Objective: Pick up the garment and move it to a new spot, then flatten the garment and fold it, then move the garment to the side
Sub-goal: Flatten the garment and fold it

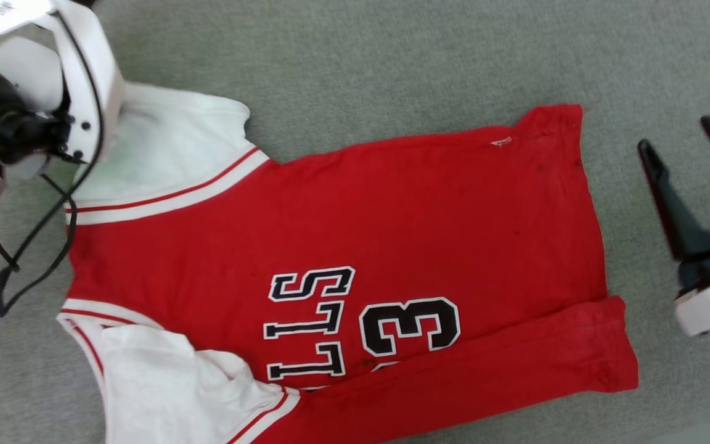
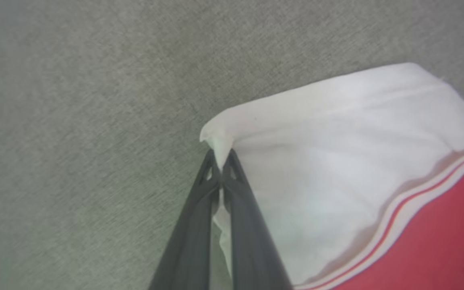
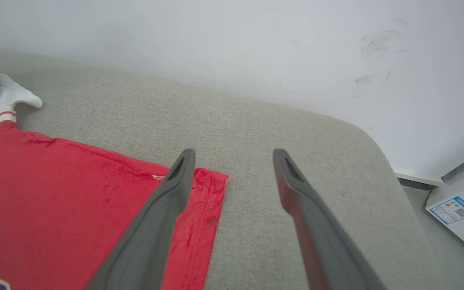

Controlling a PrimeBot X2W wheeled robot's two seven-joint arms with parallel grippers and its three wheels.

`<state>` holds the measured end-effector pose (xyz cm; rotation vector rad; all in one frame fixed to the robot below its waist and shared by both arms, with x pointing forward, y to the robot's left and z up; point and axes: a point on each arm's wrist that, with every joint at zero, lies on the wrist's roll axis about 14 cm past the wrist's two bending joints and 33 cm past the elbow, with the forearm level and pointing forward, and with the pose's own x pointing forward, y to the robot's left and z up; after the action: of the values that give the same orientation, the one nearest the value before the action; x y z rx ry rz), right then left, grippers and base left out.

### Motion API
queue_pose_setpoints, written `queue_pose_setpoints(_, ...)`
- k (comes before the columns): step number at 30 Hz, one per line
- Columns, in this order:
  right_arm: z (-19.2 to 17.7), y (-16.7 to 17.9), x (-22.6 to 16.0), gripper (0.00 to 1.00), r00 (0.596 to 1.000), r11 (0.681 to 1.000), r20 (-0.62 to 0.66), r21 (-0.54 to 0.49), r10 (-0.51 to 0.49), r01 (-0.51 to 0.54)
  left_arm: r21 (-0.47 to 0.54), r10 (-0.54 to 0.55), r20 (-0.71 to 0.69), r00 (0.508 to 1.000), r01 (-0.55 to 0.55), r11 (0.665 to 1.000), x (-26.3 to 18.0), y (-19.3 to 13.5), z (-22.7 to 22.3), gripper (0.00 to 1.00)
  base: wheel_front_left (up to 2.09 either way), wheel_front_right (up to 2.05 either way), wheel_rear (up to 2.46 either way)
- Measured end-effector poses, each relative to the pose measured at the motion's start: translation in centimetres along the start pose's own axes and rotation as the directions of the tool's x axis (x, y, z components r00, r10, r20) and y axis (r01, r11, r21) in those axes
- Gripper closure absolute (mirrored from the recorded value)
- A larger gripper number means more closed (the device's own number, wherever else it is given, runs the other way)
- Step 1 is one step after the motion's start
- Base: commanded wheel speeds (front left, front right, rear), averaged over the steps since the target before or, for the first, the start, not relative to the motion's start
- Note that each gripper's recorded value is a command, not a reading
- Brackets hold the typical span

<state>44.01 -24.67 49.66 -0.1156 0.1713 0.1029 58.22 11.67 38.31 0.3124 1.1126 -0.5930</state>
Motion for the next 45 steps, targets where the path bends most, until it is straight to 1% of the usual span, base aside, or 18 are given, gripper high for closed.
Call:
queue_pose_setpoints(2, 1.2, -0.6, 0.5, 0.0, 0.999, 0.998, -0.024, -0.061, 0.023, -0.024, 0.02, 0.007, 0.039, 0.999, -0.008, 1.0, -1.2, -0.3, 0.5, 1.0, 0.0, 0.0, 0.0)
queue_pose_setpoints(5, 2.0, -1.2, 1.4, 0.0, 0.99, 0.989, -0.122, -0.126, 0.065, -0.081, 0.05, 0.009, 0.114, 0.993, -0.015, 0.999, -3.1, -0.9, 1.6, 1.0, 0.0, 0.0, 0.0)
queue_pose_setpoints(8, 1.7, -1.3, 2.4, 0.0, 0.953, 0.975, -0.28, -0.154, 0.112, -0.159, 0.079, 0.02, 0.162, 0.987, -0.033, 0.996, -5.0, -1.2, 1.9, 1.0, 0.0, 0.0, 0.0)
queue_pose_setpoints(10, 0.7, -1.0, 2.7, 0.0, 0.902, 0.963, -0.408, -0.156, 0.141, -0.22, 0.095, 0.027, 0.183, 0.983, -0.046, 0.994, -6.0, -1.4, 1.8, 1.0, 0.0, 0.0, 0.0)
queue_pose_setpoints(13, -1.0, -0.5, 2.9, 0.0, 0.798, 0.946, -0.579, -0.131, 0.169, -0.295, 0.112, 0.025, 0.215, 0.976, -0.05, 0.992, -7.2, -1.8, 1.7, 1.0, 0.0, 0.0, 0.0)
queue_pose_setpoints(17, -2.4, -0.4, 4.0, 0.0, 0.684, 0.936, -0.71, -0.103, 0.168, -0.337, 0.129, 0.028, 0.246, 0.969, -0.062, 0.99, -8.1, -1.8, 1.5, 1.0, 0.0, 0.0, 0.0)
queue_pose_setpoints(20, -3.9, -0.1, 5.1, 0.0, 0.622, 0.932, -0.767, -0.095, 0.156, -0.351, 0.137, 0.028, 0.26, 0.965, -0.065, 0.988, -8.2, -1.7, 1.5, 1.0, 0.0, 0.0, 0.0)
queue_pose_setpoints(25, -7.6, 1.4, 6.9, 0.0, 0.54, 0.927, -0.825, -0.057, 0.165, -0.37, 0.147, 0.019, 0.27, 0.963, -0.061, 0.987, -7.5, -1.5, 1.4, 1.0, 0.0, 0.0, 0.0)
queue_pose_setpoints(28, -10.0, 2.7, 7.6, 0.0, 0.505, 0.923, -0.841, -0.02, 0.192, -0.384, 0.146, 0.019, 0.264, 0.964, -0.06, 0.987, -6.8, -1.1, 1.1, 1.0, 0.0, 0.0, 0.0)
queue_pose_setpoints(31, -12.0, 3.2, 7.6, 0.0, 0.462, 0.915, -0.866, -0.014, 0.19, -0.404, 0.144, 0.017, 0.258, 0.966, -0.056, 0.988, -6.2, -0.9, 0.8, 1.0, 0.0, 0.0, 0.0)
queue_pose_setpoints(33, -12.7, 3.3, 7.6, 0.0, 0.45, 0.913, -0.872, -0.006, 0.195, -0.408, 0.143, 0.015, 0.254, 0.967, -0.053, 0.988, -5.8, -0.8, 0.6, 1.0, 0.0, 0.0, 0.0)
queue_pose_setpoints(35, -12.8, 3.3, 7.6, 0.0, 0.451, 0.913, -0.869, 0.003, 0.203, -0.407, 0.143, 0.014, 0.258, 0.966, -0.052, 0.988, -5.8, -0.8, 0.6, 1.0, 0.0, 0.0, 0.0)
queue_pose_setpoints(36, -12.8, 3.2, 7.7, 0.96, 0.457, 0.915, -0.865, 0.006, 0.208, -0.404, 0.142, 0.014, 0.265, 0.964, -0.053, 0.988, -5.9, -0.8, 0.7, 1.0, 0.0, 0.0, 0.0)
queue_pose_setpoints(37, -12.7, 3.3, 7.6, 1.0, 0.466, 0.916, -0.859, 0.01, 0.214, -0.402, 0.143, 0.015, 0.271, 0.963, -0.056, 0.988, -6.0, -0.8, 0.8, 1.0, 0.0, 0.0, 0.0)
queue_pose_setpoints(39, -12.2, 3.5, 7.5, 1.0, 0.487, 0.915, -0.843, 0.014, 0.228, -0.403, 0.137, 0.016, 0.289, 0.957, -0.058, 0.989, -6.5, -0.9, 1.0, 1.0, 0.0, 0.0, 0.0)
queue_pose_setpoints(43, -10.0, 3.9, 7.6, 1.0, 0.567, 0.918, -0.781, 0.019, 0.26, -0.395, 0.128, 0.018, 0.335, 0.942, -0.064, 0.99, -8.3, -1.5, 1.0, 1.0, 0.0, 0.0, 0.0)
queue_pose_setpoints(45, -9.0, 3.7, 7.0, 1.0, 0.597, 0.922, -0.756, 0.022, 0.268, -0.386, 0.129, 0.018, 0.358, 0.934, -0.068, 0.989, -9.6, -2.0, 0.9, 1.0, 0.0, 0.0, 0.0)
